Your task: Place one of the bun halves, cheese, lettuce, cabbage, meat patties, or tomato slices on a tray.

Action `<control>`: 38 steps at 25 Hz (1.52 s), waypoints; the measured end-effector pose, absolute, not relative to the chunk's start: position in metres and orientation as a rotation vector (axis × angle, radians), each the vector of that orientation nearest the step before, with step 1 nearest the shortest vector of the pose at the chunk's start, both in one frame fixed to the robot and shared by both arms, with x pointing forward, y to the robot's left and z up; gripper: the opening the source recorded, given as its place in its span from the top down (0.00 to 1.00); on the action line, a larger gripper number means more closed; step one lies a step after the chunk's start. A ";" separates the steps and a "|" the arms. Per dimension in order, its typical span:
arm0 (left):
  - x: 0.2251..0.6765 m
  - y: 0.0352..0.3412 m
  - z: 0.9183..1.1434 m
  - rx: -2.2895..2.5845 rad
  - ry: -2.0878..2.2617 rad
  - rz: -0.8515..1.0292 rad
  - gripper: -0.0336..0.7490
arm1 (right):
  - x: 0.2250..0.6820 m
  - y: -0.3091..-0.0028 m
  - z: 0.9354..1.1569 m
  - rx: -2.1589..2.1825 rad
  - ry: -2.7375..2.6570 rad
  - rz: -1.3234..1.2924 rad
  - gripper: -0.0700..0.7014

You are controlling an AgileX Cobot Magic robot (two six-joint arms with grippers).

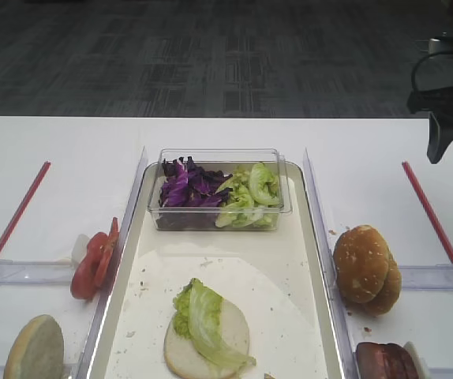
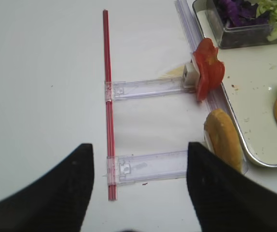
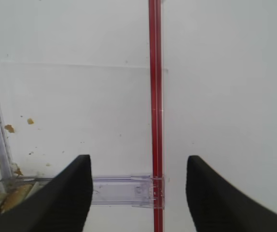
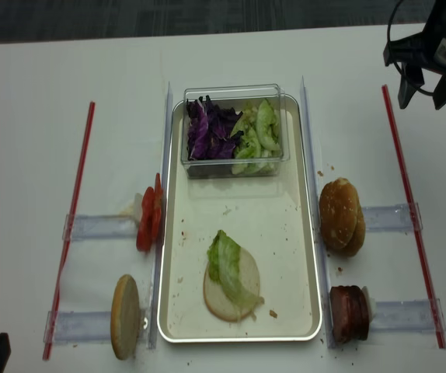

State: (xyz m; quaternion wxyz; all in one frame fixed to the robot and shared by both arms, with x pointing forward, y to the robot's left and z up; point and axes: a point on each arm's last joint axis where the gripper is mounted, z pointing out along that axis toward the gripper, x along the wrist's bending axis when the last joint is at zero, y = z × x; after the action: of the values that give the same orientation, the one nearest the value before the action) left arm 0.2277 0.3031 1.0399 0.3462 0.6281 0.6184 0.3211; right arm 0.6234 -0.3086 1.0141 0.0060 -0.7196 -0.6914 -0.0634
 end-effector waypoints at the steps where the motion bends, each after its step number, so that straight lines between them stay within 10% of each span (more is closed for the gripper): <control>1: 0.228 0.303 1.040 1.630 1.605 0.833 0.41 | 0.623 -0.308 1.014 -2.250 -2.164 -0.200 0.34; 38: 0.228 0.303 1.040 1.630 1.605 0.835 0.41 | 0.422 -0.298 1.006 -2.202 -2.162 -0.152 0.34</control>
State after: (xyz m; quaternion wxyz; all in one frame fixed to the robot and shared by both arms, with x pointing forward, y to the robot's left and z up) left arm 0.2277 0.3032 1.0399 0.3457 0.6280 0.6185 0.3217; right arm 0.4222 -0.2983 1.0065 0.0260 -0.7123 -0.6996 -0.0491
